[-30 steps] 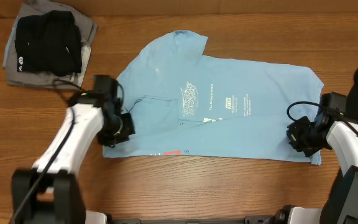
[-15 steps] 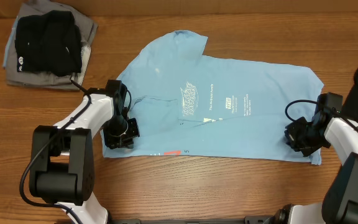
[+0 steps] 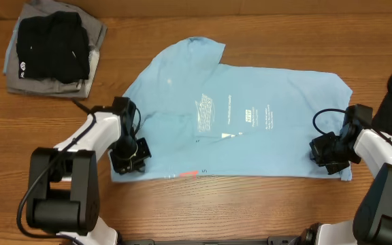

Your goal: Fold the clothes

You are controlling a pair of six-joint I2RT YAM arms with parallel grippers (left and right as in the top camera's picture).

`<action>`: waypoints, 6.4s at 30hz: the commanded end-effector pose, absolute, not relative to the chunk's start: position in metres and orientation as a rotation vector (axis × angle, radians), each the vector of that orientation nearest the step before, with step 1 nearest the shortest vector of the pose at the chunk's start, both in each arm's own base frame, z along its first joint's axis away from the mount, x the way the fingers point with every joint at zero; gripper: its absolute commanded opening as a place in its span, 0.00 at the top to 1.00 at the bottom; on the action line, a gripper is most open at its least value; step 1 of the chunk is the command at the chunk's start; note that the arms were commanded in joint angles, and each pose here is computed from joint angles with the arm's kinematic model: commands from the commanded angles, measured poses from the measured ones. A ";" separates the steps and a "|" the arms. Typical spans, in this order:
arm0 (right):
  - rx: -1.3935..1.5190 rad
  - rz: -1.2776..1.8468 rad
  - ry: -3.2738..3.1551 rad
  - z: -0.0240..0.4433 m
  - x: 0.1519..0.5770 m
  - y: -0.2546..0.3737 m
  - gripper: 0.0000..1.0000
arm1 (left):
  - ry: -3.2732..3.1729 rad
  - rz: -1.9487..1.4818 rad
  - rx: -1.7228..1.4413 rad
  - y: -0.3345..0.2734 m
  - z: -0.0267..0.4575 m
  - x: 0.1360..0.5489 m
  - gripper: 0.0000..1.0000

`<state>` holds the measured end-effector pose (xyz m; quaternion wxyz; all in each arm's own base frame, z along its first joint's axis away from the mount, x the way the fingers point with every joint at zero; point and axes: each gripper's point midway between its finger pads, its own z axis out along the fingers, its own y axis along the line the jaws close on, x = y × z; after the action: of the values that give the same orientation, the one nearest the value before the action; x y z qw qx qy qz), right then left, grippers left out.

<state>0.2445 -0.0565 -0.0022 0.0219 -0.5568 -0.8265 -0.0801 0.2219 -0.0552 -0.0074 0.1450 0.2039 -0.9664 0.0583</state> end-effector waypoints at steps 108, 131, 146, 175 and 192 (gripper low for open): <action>-1.370 -0.512 -3.299 0.224 0.342 -0.078 0.00 | -2.773 1.681 -1.515 -0.233 0.283 0.253 0.92; -1.374 -0.500 -3.297 0.222 0.342 -0.079 0.00 | -2.892 1.505 -1.585 -0.226 0.272 0.269 0.21; -1.330 -0.497 -3.272 0.200 0.346 -0.072 0.00 | -2.660 1.616 -1.889 -0.254 0.281 0.242 0.07; -1.165 -0.563 -3.386 0.208 0.367 -0.040 0.00 | -2.257 1.951 -2.200 -0.272 0.310 0.207 0.42; -1.167 -0.581 -3.371 0.208 0.366 -0.038 0.00 | -2.330 1.872 -2.159 -0.270 0.302 0.212 0.51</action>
<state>0.3661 -0.0399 0.2086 -0.2363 -0.3157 -0.9059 -0.1541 0.2096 -0.2694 0.3004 -0.2680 -0.5639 -0.6048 0.4944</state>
